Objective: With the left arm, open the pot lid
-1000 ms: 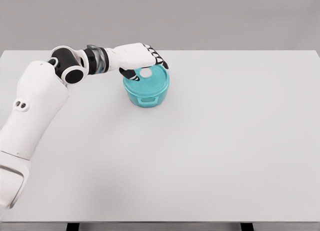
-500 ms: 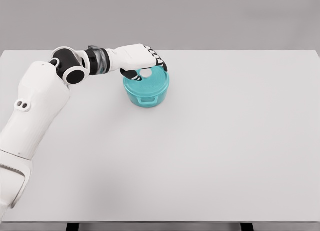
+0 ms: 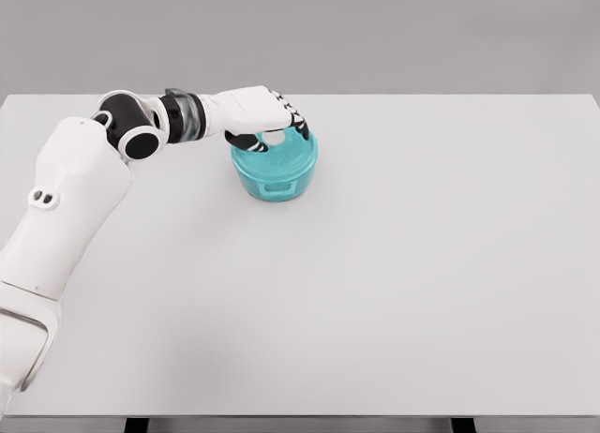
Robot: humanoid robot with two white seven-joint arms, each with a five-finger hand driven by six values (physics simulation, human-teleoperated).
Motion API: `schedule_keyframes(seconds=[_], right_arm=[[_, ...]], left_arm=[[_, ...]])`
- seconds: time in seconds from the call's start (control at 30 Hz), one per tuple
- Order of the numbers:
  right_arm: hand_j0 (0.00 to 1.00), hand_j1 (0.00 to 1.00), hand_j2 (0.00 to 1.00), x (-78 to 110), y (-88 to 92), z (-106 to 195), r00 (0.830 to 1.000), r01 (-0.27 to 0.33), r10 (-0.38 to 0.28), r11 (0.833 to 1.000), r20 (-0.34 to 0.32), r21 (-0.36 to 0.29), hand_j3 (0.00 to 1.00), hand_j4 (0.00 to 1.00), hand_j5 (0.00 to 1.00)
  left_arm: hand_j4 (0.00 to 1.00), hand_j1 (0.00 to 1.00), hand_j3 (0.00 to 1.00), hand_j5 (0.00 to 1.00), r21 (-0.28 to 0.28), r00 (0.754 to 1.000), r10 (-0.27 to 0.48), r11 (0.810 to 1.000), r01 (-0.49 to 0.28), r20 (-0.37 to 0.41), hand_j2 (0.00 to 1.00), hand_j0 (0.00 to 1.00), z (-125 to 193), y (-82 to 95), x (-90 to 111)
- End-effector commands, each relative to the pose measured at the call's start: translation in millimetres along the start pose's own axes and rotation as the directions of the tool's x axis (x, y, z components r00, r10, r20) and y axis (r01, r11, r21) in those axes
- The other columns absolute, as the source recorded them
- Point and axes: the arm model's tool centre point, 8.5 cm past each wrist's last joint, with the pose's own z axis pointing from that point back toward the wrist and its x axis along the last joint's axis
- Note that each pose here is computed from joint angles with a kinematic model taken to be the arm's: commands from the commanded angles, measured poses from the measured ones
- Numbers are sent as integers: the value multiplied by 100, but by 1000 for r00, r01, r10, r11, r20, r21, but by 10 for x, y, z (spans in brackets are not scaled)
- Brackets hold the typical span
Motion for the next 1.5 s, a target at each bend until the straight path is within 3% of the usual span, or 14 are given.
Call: schedule_keyframes(seconds=[0.0,0.67,0.97,1.3,1.47], right_arm=[[100,100,100,0,0,0,1000,1,-1,1000,0,0,100,100,100],[100,100,100,0,0,0,1000,1,-1,1000,0,0,100,100,100],[100,100,100,0,0,0,1000,1,-1,1000,0,0,100,100,100],[100,100,100,0,0,0,1000,1,-1,1000,0,0,100,100,100],[100,100,100,0,0,0,1000,1,-1,1000,0,0,100,100,100]], left_arm=[[68,68,68,68,4,1000,6,1000,-6,-2,68,68,5,3,-7],[66,66,66,66,4,1000,6,1000,-6,-2,66,66,5,3,-7],[58,58,58,58,5,1000,10,1000,-10,-2,58,58,12,-4,-12],[55,55,55,55,8,1000,14,1000,-14,-8,55,55,51,-3,-48],[56,56,56,56,24,1000,12,1000,-12,-13,56,56,85,68,-81]])
